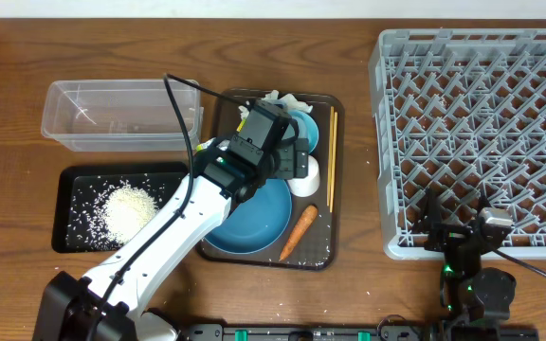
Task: Sort waste into correct bins and load items into the dishwasher rack
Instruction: 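Release the plate and move the left gripper toward the carrot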
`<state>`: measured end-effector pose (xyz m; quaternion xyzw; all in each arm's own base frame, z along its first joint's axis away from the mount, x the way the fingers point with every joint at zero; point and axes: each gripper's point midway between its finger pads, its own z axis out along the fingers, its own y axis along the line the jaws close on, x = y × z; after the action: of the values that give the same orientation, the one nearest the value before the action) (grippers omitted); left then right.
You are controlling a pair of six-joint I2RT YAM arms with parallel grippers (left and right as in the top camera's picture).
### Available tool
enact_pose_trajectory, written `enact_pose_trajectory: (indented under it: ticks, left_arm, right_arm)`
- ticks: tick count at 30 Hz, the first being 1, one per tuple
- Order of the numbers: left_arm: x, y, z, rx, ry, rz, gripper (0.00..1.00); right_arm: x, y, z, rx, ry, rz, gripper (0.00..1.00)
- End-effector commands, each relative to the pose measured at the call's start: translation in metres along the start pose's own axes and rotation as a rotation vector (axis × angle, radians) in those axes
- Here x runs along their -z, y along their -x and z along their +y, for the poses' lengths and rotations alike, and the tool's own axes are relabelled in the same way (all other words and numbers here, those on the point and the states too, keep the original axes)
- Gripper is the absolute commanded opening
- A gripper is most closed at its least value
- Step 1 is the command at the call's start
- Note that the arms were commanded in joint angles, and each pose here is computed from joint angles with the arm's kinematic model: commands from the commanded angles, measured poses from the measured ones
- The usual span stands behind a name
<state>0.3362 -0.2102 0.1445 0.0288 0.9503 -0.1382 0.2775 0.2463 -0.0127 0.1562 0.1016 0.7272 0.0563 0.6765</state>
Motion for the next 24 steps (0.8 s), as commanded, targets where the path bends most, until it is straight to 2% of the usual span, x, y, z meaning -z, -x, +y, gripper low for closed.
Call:
enact_pose_trajectory:
  ticks: [1, 6, 14, 19, 21, 24]
  left_arm:
    - [0.006, 0.017, 0.036, -0.015, 0.211, -0.086, 0.95]
    - [0.012, 0.016, 0.063, -0.021, 0.345, -0.09, 0.95]
    - [0.022, 0.009, 0.078, -0.007, 0.378, -0.055, 0.95]
    - [0.028, -0.004, 0.083, -0.055, 0.396, 0.009, 0.95]
    - [0.026, -0.017, 0.077, -0.055, 0.35, 0.071, 0.95]
    - [0.02, -0.041, 0.04, -0.129, 0.119, 0.201, 0.95]
  right_arm:
    - [0.0, 0.001, -0.004, 0.006, -0.014, -0.006, 0.99]
    - [0.0, 0.001, -0.004, 0.006, -0.014, -0.006, 0.99]
    - [0.0, 0.001, -0.004, 0.006, -0.014, -0.006, 0.99]
    - [0.0, 0.001, -0.004, 0.006, -0.014, -0.005, 0.99]
    - [0.0, 0.001, -0.004, 0.006, -0.014, -0.006, 0.99]
    - [0.0, 0.001, -0.004, 0.006, -0.014, -0.006, 0.99]
